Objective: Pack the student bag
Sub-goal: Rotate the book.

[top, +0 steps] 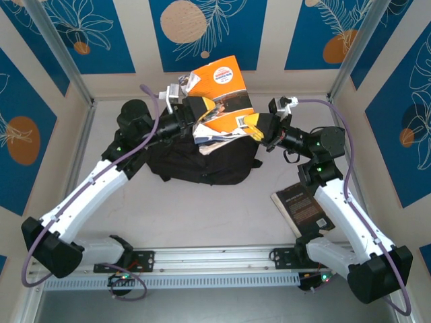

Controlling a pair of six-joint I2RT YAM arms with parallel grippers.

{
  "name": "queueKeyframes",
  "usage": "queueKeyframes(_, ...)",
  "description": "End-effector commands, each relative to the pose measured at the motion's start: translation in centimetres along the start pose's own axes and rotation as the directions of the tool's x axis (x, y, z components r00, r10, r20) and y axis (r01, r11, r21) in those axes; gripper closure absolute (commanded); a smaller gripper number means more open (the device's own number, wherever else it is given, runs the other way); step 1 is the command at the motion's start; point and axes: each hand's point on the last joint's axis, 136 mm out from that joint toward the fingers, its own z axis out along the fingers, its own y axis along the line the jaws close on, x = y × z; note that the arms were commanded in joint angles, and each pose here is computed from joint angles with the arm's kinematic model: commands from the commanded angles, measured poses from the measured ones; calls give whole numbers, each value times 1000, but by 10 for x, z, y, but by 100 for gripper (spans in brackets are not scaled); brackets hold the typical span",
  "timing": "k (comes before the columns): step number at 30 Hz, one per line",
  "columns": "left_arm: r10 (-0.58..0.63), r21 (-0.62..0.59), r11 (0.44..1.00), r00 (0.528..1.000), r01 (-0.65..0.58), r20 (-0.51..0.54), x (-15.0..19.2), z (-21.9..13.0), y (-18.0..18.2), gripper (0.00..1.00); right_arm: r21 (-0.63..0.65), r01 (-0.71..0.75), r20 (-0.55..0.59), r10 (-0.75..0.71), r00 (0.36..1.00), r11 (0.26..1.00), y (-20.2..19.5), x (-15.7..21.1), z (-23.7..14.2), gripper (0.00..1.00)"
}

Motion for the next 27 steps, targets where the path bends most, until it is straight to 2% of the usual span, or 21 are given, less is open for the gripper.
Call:
queueKeyframes(1, 45, 101, 994, 999, -47, 28, -9, -4, -34, 8, -36, 61, -18, -62, 998, 997, 19, 10, -5, 100)
queueKeyframes(6, 66, 76, 995, 997, -68, 35, -7, -9, -33, 21, 51, 85, -36, -84, 996, 995, 2, 14, -19, 100)
queueKeyframes(12, 71, 52, 996, 996, -73, 48, -4, -17, -31, 33, 217, 148, -103, -128, 986, 965, -24, 27, -28, 100)
queueKeyframes(17, 64, 39, 997, 998, -65, 25, -2, -16, -30, 40, 237, 174, -123, -148, 981, 956, -31, 30, -31, 100)
queueKeyframes(24, 86, 7, 996, 996, -86, -10, 1, -14, -23, 57, 281, 236, -151, -200, 968, 930, -34, 34, -35, 100)
queueKeyframes(27, 87, -16, 996, 996, -87, -24, 3, -12, -16, 62, 289, 250, -153, -213, 965, 924, -34, 35, -37, 100)
